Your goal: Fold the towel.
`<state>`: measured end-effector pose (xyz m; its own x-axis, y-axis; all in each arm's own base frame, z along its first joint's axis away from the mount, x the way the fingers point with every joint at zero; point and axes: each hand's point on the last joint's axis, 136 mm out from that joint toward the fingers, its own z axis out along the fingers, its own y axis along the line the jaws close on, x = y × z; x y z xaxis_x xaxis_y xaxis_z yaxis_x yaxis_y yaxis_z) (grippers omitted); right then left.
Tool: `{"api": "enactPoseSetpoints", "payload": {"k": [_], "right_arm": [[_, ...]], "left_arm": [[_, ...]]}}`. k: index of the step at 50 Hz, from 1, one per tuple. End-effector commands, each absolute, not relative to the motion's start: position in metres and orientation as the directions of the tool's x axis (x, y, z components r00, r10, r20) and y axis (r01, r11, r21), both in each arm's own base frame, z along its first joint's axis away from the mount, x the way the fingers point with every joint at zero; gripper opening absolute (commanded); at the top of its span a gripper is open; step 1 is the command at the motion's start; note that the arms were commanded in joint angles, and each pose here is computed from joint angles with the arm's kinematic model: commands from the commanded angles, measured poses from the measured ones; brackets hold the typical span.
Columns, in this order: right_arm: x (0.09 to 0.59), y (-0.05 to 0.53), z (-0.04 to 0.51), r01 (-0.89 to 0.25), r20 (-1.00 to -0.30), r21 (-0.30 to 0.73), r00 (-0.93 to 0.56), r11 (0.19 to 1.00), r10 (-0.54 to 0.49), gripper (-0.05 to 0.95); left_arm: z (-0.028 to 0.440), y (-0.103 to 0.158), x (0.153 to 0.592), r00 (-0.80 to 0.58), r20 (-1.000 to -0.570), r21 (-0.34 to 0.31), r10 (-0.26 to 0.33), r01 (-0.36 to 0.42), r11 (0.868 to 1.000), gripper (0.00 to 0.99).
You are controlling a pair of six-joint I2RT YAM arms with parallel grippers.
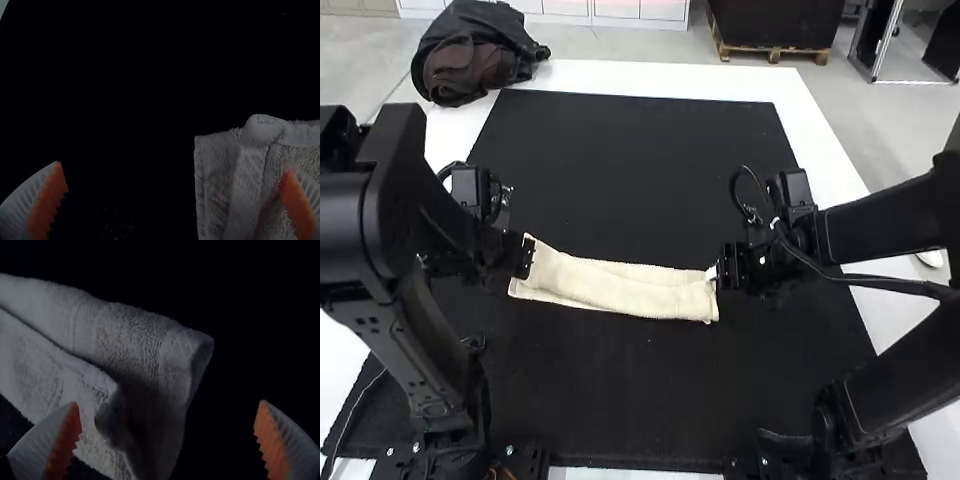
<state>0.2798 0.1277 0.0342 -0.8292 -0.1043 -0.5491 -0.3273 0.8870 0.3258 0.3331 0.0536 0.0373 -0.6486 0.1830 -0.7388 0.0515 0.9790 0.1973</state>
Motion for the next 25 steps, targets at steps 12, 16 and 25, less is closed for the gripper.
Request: {"api": "enactPoseSetpoints", "payload": {"k": [12, 16, 25], "right_arm": [[0.279, 0.135, 0.038, -0.37, -0.564, 0.305, -0.813, 0.878, -0.146, 0.85], [0.275, 0.138, 0.032, -0.376, -0.549, 0.306, -0.82, 0.875, -0.16, 0.89], [0.275, 0.141, 0.023, -0.381, -0.536, 0.291, -0.825, 0.878, -0.18, 0.89]], "left_arm": [[0.056, 0.06, 0.34, -0.609, -0.774, 0.205, 0.171, 0.014, 0.979, 0.974], [0.059, 0.06, 0.341, -0.603, -0.781, 0.196, 0.16, 0.006, 0.981, 0.972], [0.058, 0.06, 0.34, -0.605, -0.786, 0.172, 0.129, -0.013, 0.985, 0.972]]}}
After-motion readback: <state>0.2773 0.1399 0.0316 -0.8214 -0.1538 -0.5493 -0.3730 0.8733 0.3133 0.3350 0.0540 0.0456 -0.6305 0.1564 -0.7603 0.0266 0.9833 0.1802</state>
